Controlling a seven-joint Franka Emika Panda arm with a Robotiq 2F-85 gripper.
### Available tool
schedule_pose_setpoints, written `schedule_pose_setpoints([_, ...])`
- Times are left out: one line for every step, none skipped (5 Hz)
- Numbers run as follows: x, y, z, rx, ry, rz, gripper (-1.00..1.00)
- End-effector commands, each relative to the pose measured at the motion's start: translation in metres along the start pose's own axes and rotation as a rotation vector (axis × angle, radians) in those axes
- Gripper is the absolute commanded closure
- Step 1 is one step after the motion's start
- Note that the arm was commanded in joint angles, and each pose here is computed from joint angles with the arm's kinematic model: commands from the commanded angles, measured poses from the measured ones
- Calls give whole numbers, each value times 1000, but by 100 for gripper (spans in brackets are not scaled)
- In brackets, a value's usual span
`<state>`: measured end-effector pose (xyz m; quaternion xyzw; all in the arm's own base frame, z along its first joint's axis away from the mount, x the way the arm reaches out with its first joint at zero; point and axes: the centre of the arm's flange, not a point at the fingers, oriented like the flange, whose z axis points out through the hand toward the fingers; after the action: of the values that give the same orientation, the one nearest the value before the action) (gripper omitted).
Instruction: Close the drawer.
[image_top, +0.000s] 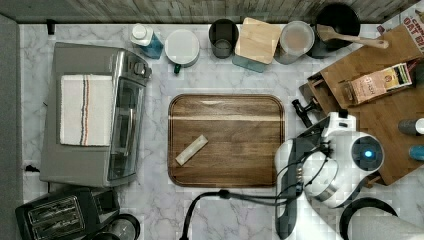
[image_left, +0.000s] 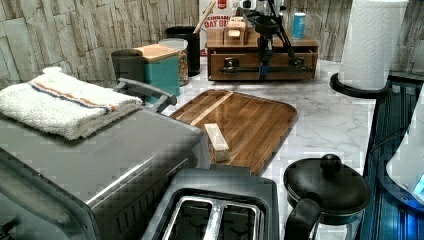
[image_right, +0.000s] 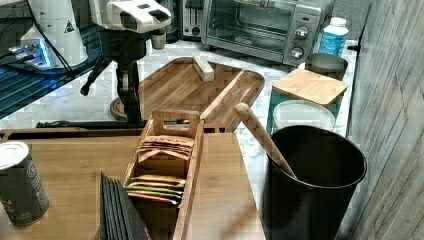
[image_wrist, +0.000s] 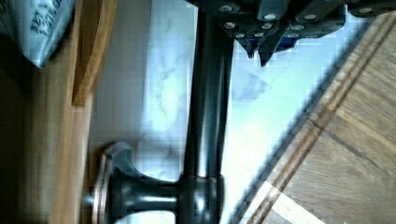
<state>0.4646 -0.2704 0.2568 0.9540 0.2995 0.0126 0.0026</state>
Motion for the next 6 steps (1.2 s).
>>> schedule_pose_setpoints([-24,147,-112,-398,87,61,100])
schedule_pose_setpoints([-22,141,-122,-385,57,98,100])
schedule_pose_setpoints([-22,141,-121,-385,57,98,100])
schedule_pose_setpoints([-22,141,-122,-385,57,97,100])
schedule_pose_setpoints([-22,141,-122,-385,57,97,100])
schedule_pose_setpoints([-22,141,-121,-385,57,98,100])
